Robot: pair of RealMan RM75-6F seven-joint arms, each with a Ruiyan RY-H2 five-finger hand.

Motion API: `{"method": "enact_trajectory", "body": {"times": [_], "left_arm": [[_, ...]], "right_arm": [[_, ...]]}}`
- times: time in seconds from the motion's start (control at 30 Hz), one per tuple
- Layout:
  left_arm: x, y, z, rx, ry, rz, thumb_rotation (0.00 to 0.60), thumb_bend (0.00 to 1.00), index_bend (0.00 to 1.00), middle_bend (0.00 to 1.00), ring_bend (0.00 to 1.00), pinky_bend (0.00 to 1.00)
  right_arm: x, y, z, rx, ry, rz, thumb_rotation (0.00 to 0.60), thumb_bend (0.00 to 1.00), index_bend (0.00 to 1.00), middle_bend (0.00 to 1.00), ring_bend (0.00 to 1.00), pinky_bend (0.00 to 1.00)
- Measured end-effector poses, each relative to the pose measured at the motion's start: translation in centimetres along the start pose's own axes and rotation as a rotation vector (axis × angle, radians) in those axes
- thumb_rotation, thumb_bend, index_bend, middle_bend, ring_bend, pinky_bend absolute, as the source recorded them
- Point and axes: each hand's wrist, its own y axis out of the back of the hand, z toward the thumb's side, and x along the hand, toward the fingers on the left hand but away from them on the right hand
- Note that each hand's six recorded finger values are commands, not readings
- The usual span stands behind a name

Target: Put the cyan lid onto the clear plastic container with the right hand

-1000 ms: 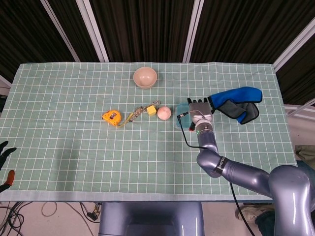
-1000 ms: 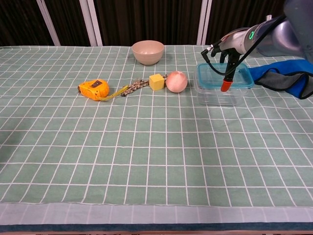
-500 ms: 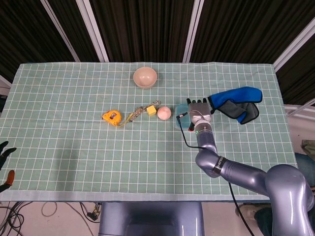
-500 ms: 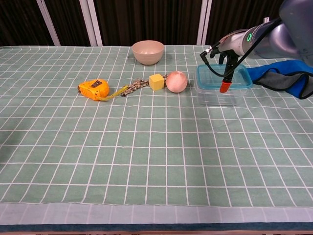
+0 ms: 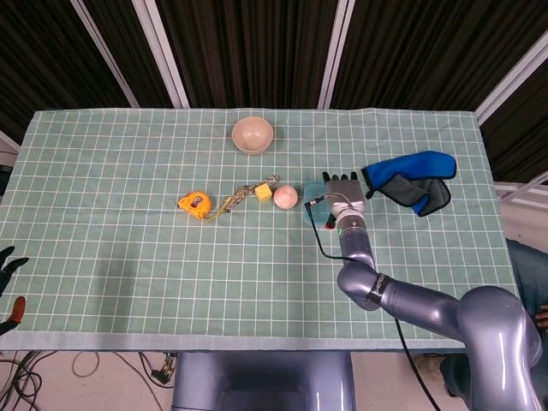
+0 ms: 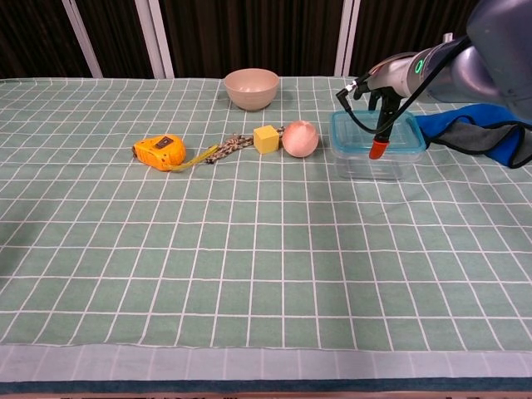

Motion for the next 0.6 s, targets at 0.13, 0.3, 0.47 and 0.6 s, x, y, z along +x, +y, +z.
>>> {"method": "enact_trajectory", "body": {"times": [0.13,0.3,0.47,0.6], "left_arm": [[-0.01,0.02,-0.02,0.000,0.000,0.000,0.600,0.52,0.15,0.00,0.00,0.00],[0.00,0.01,-0.04,-0.002,0.004,-0.001,0.600,0.52,0.15,0.00,0.00,0.00],[0.00,0.00,-0.06,-0.004,0.006,-0.002,0.600,0.52,0.15,0.00,0.00,0.00],[0.00,-0.01,-0.08,-0.004,0.007,-0.003,0.600,0.52,0.15,0.00,0.00,0.00]], "right_arm": [[-0.10,-0.02,0.03,-0.005,-0.002,-0.005,0.600,0.08,0.02,0.51,0.15,0.00],[-0.21,-0.04,0.05,-0.010,-0.006,-0.008,0.600,0.08,0.02,0.51,0.15,0.00],[-0.26,-0.11,0.09,-0.011,-0.008,-0.006,0.600,0.08,0.02,0.51,0.15,0.00],[-0.22,-0.10,0.17,-0.011,-0.007,-0.008,0.600,0.08,0.02,0.51,0.15,0.00]]}}
